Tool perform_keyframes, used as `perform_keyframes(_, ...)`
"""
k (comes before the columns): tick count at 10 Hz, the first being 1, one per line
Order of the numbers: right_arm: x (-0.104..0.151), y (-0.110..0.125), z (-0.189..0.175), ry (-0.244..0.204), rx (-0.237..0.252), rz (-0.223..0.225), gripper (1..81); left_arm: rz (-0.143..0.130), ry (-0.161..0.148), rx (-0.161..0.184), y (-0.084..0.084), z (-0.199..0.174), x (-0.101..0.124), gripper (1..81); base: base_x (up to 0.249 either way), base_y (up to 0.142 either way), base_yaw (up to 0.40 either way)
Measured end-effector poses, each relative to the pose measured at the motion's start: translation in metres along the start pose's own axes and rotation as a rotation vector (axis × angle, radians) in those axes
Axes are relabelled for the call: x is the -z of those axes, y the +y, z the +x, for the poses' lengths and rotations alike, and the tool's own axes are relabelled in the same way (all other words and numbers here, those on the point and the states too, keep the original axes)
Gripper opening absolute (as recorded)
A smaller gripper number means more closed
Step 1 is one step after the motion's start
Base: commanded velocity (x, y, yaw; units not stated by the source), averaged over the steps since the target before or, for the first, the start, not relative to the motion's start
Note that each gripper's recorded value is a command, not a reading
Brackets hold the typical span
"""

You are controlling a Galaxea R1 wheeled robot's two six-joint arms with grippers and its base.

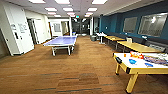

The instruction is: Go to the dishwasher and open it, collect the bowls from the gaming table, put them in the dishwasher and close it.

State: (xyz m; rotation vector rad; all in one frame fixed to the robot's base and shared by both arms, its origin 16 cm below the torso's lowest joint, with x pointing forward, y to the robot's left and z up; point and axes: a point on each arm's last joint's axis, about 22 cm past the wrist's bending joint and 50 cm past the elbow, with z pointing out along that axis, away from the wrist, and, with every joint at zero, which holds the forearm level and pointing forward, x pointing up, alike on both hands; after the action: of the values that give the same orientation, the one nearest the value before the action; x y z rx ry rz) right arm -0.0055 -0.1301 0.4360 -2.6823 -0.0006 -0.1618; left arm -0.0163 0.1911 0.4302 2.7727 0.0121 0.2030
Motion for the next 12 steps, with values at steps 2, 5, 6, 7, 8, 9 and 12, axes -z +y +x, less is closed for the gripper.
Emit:
perform_keyframes(2,0.0,0.001,0.0,0.0,0.0,-0.001,81.1,0.001,0.0,0.0,-0.001,0.0,0.0,81.1,0.223,0.0,0.0)
perform_keyframes(5,0.0,0.003,0.001,0.001,0.0,-0.005,81.1,0.0,0.001,0.0,0.0,0.001,0.0,81.1,0.205,0.0,0.0)
perform_keyframes(6,0.0,0.003,0.003,0.002,0.001,-0.006,81.1,0.001,0.002,-0.001,-0.001,0.003,0.0,81.1,0.149,0.0,0.0)
perform_keyframes(7,0.0,0.003,0.005,0.005,0.002,-0.005,81.1,0.001,0.003,-0.001,-0.001,0.004,0.0,81.1,0.117,0.0,0.0)
perform_keyframes(8,0.0,0.003,0.007,0.007,0.003,-0.005,81.1,0.001,0.003,-0.001,-0.001,0.004,0.0,81.1,0.084,0.0,0.0)
perform_keyframes(9,0.0,0.003,0.007,0.006,0.003,-0.005,81.1,0.001,0.002,0.0,-0.001,0.003,0.0,81.1,0.0,0.0,0.0)
perform_keyframes(12,-0.001,0.001,0.007,0.005,0.003,-0.004,81.1,0.0,-0.002,0.001,0.0,0.001,0.0,81.1,0.0,0.0,0.0)
